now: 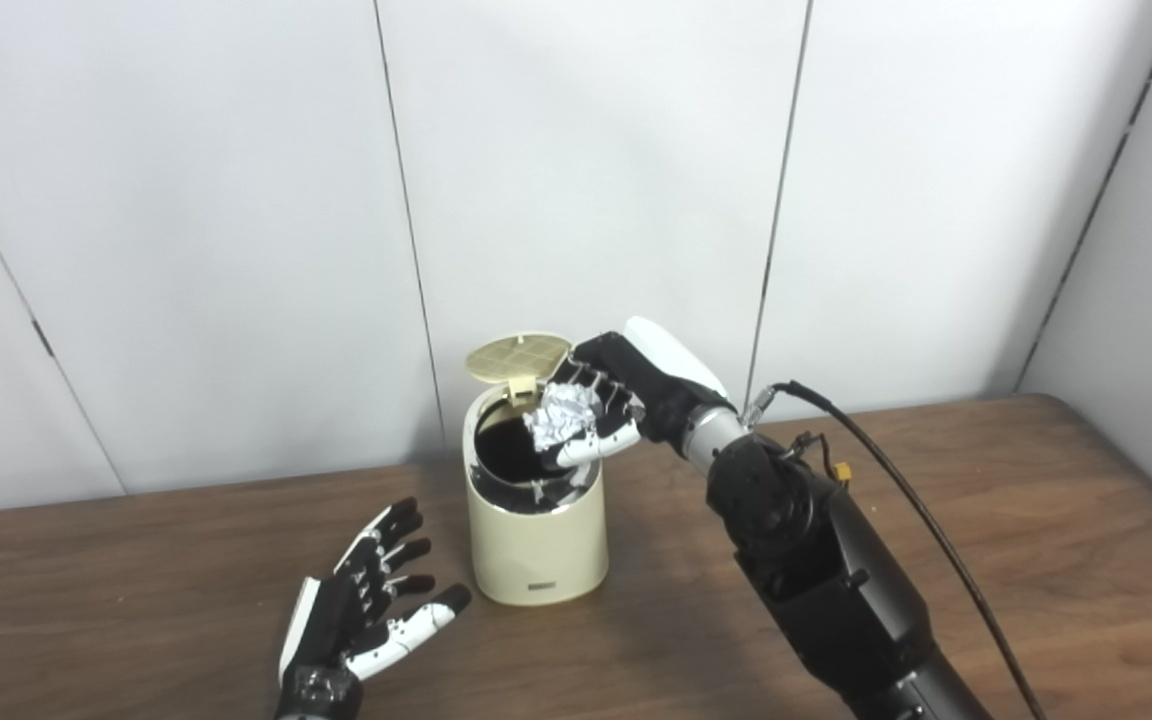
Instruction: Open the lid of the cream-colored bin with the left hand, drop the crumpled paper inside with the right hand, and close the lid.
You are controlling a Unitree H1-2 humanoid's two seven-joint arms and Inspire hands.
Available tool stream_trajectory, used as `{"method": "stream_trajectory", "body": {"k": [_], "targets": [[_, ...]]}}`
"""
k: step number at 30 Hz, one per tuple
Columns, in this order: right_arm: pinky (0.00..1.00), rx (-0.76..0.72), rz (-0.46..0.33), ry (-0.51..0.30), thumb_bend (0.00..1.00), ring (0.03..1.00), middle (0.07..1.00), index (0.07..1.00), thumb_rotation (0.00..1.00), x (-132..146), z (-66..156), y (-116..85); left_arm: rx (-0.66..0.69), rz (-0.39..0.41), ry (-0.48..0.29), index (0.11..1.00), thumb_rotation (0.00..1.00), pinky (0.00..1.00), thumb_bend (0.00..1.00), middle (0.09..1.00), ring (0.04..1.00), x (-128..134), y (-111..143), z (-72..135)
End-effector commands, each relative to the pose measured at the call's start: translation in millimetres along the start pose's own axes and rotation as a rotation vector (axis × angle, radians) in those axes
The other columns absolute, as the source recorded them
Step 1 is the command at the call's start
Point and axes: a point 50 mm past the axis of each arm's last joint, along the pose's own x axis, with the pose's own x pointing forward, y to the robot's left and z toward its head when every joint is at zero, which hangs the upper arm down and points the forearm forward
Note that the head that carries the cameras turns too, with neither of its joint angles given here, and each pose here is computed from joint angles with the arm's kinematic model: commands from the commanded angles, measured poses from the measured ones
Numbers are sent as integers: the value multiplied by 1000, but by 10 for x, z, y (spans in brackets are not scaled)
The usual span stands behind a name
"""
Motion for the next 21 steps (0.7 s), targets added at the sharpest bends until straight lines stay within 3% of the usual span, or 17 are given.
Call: {"method": "stream_trajectory", "body": {"k": [1, 21], "targets": [[355, -10, -66, -51, 520, 418, 484, 496, 0, 80, 186, -149, 7, 0, -75, 925, 223, 708, 839, 893, 839, 89, -22, 201], [381, 6, -83, -29, 520, 421, 489, 508, 0, 69, 236, -39, 7, -7, -74, 925, 221, 701, 843, 892, 839, 97, -52, 180]]}}
